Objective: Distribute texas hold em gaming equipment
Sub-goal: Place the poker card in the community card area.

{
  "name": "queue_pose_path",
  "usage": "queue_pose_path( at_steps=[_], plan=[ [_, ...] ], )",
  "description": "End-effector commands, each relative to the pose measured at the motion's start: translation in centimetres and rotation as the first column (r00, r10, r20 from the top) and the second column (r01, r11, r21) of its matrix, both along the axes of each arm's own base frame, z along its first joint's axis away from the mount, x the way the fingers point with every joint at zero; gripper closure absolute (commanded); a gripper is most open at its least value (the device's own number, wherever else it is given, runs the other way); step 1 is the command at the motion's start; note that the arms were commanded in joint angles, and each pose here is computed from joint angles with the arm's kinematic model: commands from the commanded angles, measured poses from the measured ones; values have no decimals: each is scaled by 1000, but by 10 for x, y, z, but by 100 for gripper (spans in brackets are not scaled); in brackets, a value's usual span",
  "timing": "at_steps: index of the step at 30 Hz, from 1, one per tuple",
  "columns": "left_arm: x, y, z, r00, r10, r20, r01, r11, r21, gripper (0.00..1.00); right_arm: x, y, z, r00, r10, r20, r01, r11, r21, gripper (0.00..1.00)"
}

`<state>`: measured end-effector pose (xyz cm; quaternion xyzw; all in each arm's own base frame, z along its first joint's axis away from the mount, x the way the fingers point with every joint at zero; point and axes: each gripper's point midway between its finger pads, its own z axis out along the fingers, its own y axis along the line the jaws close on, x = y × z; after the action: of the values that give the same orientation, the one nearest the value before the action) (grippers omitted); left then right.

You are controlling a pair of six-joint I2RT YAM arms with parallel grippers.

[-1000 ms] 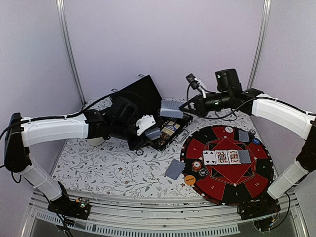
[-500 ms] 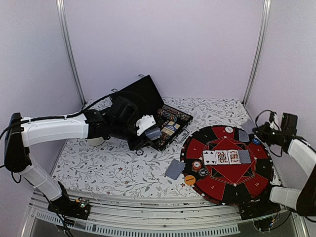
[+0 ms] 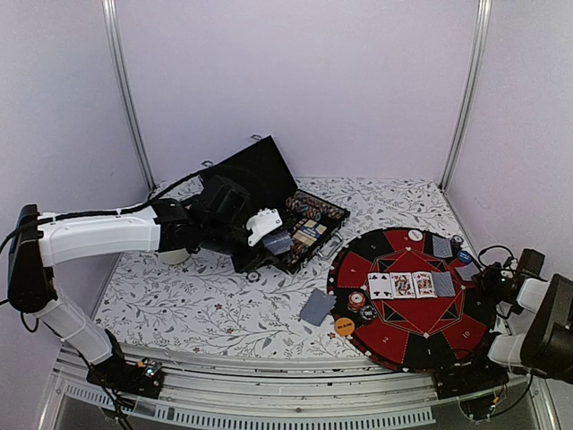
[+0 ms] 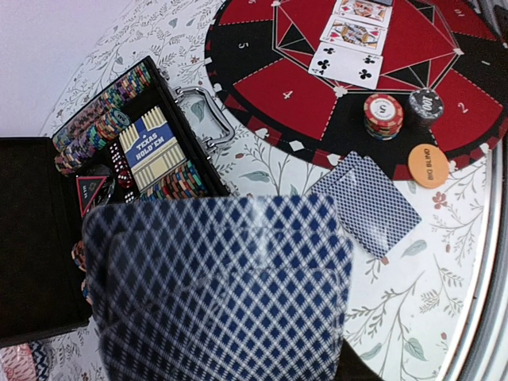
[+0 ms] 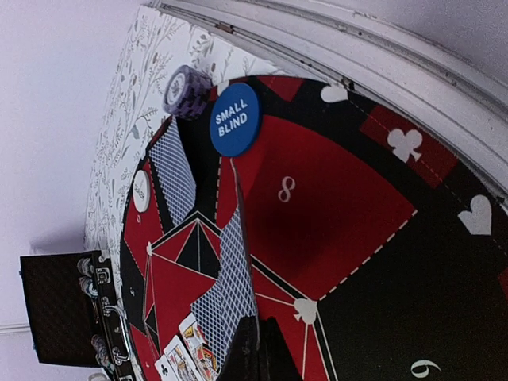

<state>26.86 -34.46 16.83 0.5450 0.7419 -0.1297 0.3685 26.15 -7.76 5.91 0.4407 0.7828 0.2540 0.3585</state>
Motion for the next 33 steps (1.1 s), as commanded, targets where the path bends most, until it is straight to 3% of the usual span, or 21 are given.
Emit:
queue_pose_path(
  at_steps=[1, 17, 26, 30, 33],
  plan=[
    [-4, -3, 12, 999, -17, 29, 17, 999, -31, 56, 2, 1, -11, 1000, -2, 8, 2, 999, 32, 99],
    [-3, -3, 10, 999, -17, 28, 18, 999, -26, 56, -4, 1, -31, 999, -13, -46, 15, 999, 38, 95],
    [-4, -3, 10, 1000, -17, 25, 18, 999, -28, 56, -9, -10, -16, 995, -85, -44, 85, 996, -8, 61],
    [-5, -4, 10, 1000, -20, 21, 20, 999, -31, 56, -13, -19, -1, 989, -142, -36, 140, 989, -54, 32],
    [-4, -4, 8, 1000, -12, 13, 12, 999, -32, 56, -15, -31, 21, 980, -198, 7, 198, 974, -113, 19]
  ],
)
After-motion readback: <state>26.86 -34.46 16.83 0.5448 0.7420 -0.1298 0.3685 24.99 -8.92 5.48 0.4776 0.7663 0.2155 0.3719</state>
